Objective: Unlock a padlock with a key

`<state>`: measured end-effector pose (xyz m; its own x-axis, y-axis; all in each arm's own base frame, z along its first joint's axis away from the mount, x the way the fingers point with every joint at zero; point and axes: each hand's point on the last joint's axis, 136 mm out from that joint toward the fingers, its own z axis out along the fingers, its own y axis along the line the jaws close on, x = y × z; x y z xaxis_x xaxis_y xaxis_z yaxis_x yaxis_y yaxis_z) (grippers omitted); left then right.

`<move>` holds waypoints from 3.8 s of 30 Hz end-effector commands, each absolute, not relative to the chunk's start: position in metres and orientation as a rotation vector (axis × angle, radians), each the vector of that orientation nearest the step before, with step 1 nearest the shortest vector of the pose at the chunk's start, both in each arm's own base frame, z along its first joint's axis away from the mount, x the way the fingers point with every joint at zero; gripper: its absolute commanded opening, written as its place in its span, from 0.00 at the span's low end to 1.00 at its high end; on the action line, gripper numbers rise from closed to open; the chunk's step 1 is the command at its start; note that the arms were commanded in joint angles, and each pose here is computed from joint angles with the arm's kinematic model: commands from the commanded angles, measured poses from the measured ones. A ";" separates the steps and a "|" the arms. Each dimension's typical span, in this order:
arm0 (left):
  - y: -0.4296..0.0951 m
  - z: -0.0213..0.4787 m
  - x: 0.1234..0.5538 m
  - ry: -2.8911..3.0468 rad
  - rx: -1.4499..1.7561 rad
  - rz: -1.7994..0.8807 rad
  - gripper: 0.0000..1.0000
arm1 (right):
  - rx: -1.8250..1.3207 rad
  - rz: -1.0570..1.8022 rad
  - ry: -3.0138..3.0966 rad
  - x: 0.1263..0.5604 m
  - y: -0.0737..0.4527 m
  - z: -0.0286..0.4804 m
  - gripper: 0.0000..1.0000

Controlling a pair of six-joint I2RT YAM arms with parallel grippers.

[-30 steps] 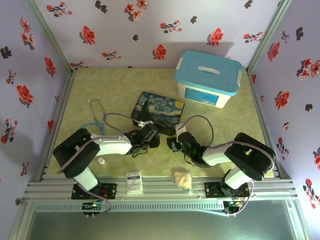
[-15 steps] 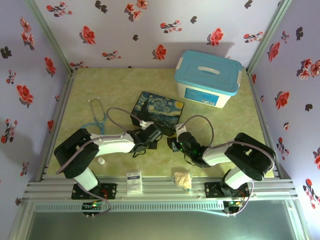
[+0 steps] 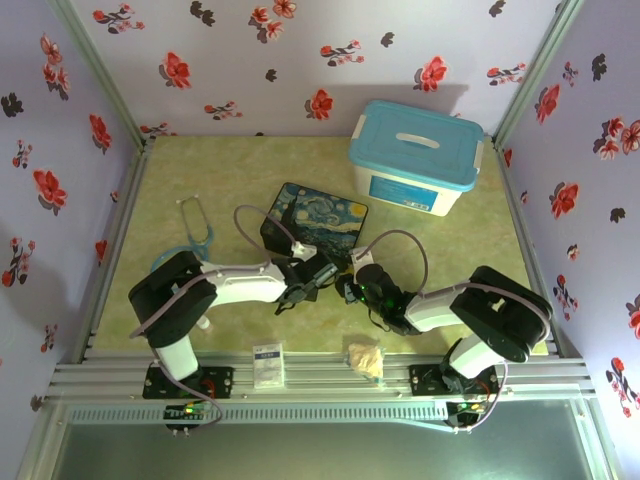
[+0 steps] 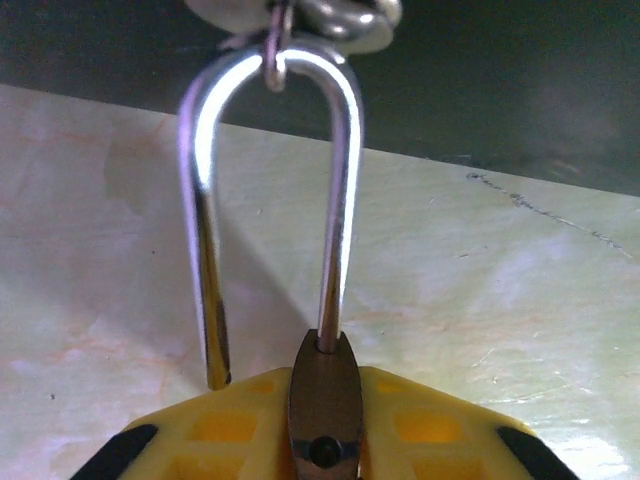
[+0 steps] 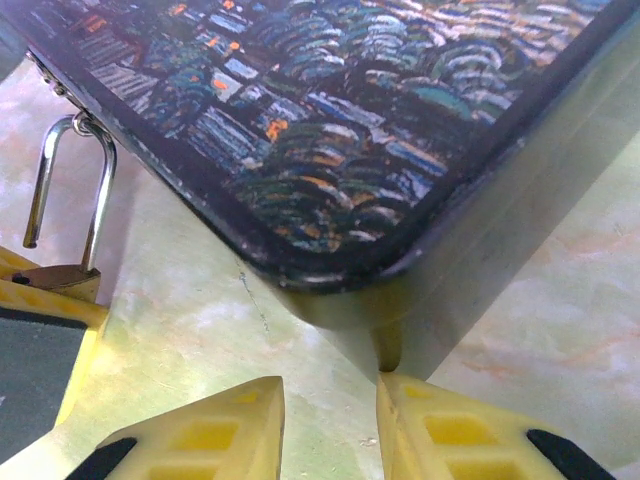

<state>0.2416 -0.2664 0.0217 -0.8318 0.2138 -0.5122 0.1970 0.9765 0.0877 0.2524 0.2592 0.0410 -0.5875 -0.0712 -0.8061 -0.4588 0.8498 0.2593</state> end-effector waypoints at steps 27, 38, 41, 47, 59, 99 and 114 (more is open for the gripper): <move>-0.279 0.112 0.238 2.406 0.267 -0.365 0.72 | -0.238 0.457 2.128 0.284 0.227 0.065 0.56; -0.247 0.141 0.257 2.307 0.110 -0.579 0.81 | -0.044 0.325 2.172 0.322 0.194 0.074 0.51; -0.242 0.140 0.256 2.304 0.093 -0.583 0.83 | -0.103 0.340 2.163 0.309 0.203 0.084 0.49; -0.231 0.134 0.256 2.270 -0.014 -0.671 1.00 | -0.042 0.524 2.194 0.272 0.217 0.094 0.68; -0.210 0.119 0.250 2.262 -0.102 -0.700 1.00 | -0.254 0.706 2.300 0.263 0.313 0.080 0.62; -0.172 0.146 0.269 2.202 -0.037 -0.471 1.00 | 0.095 1.070 2.326 0.263 0.322 0.025 0.06; -0.214 0.141 0.361 2.230 0.120 -0.389 0.95 | 0.347 1.241 2.239 0.267 0.319 0.024 0.01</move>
<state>0.3441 -0.2039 0.1271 -0.6769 -0.0970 -0.7297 0.1574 0.9493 -0.2722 0.2622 0.3268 0.0315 -0.8299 0.3759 -0.4123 -0.1281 0.5908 0.7966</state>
